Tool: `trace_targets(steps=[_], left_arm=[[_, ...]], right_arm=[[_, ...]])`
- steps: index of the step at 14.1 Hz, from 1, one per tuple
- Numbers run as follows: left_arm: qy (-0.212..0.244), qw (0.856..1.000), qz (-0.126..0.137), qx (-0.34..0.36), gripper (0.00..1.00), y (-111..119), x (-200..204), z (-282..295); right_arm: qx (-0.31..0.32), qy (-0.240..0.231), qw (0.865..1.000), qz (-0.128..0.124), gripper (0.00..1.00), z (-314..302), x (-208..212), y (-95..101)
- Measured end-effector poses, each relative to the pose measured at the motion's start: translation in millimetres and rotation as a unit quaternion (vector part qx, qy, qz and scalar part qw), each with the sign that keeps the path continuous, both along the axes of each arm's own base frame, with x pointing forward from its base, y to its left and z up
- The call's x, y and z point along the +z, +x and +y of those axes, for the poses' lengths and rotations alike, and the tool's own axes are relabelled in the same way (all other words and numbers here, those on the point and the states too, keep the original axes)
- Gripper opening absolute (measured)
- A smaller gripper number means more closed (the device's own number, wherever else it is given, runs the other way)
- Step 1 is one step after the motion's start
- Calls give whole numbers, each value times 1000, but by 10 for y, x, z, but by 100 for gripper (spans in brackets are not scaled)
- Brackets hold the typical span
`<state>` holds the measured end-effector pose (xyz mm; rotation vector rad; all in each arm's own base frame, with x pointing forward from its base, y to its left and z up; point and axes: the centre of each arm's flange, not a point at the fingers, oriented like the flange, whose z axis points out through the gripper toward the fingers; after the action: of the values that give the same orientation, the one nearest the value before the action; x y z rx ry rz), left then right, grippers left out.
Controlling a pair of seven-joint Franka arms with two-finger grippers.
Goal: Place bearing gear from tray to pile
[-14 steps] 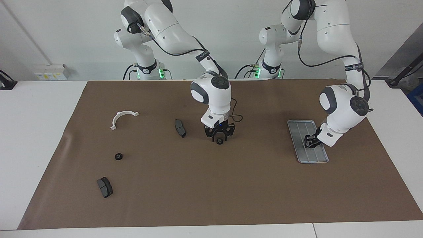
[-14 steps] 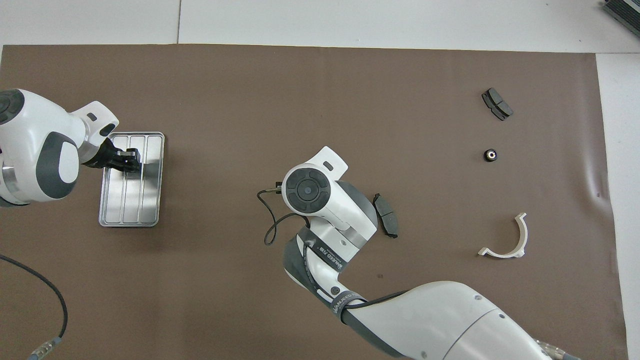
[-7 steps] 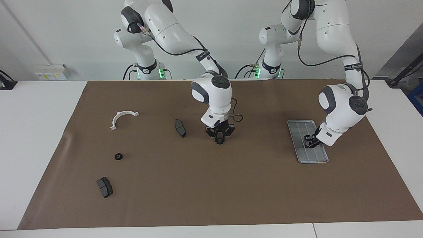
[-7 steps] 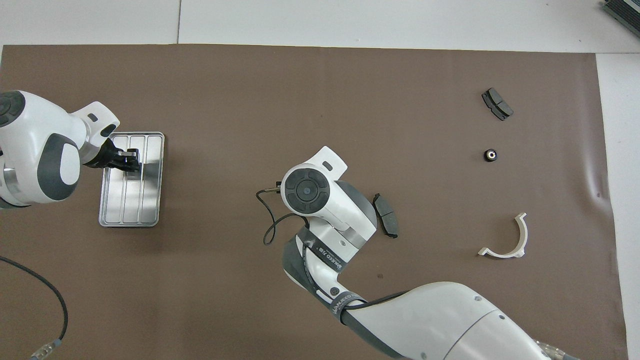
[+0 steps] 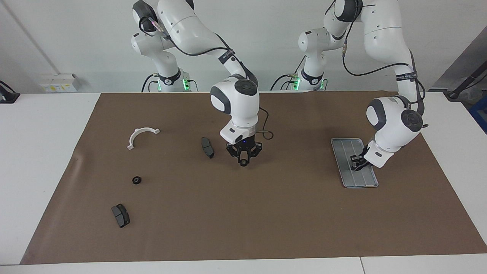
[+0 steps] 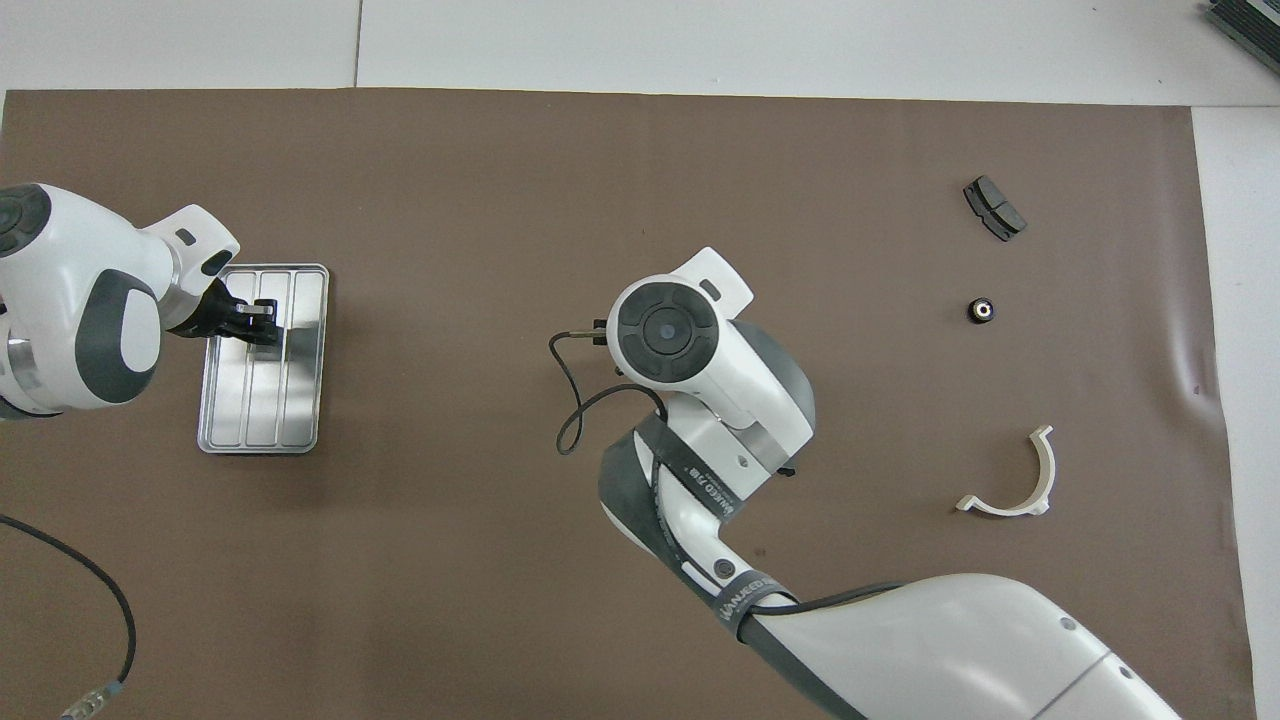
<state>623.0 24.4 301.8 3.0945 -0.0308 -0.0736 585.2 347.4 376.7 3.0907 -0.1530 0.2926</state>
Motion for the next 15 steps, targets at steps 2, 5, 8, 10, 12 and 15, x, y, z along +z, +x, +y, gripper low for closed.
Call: trace_targets(steps=[2,5,8,10,12,15], left_arm=[[0,1000,-1,0,25,-1,1,-1],[0,1000,-1,0,25,-1,2,-2],[0,1000,-1,0,25,-1,2,-6],[0,1000,-2,-1,25,1,5,-19],[0,1000,-3,-5,25,5,13,-73],[0,1000,-6,-11,25,17,33,-211]], right_arm=[[-7,-19,1000,6,34,-549,323,137],[10,-40,999,29,34,-1397,522,267],[29,-49,996,62,34,-2101,432,333],[43,-43,994,86,34,-2443,221,270],[59,-32,994,91,34,-2747,-16,149],[71,-28,992,96,34,-3152,-332,-90]])
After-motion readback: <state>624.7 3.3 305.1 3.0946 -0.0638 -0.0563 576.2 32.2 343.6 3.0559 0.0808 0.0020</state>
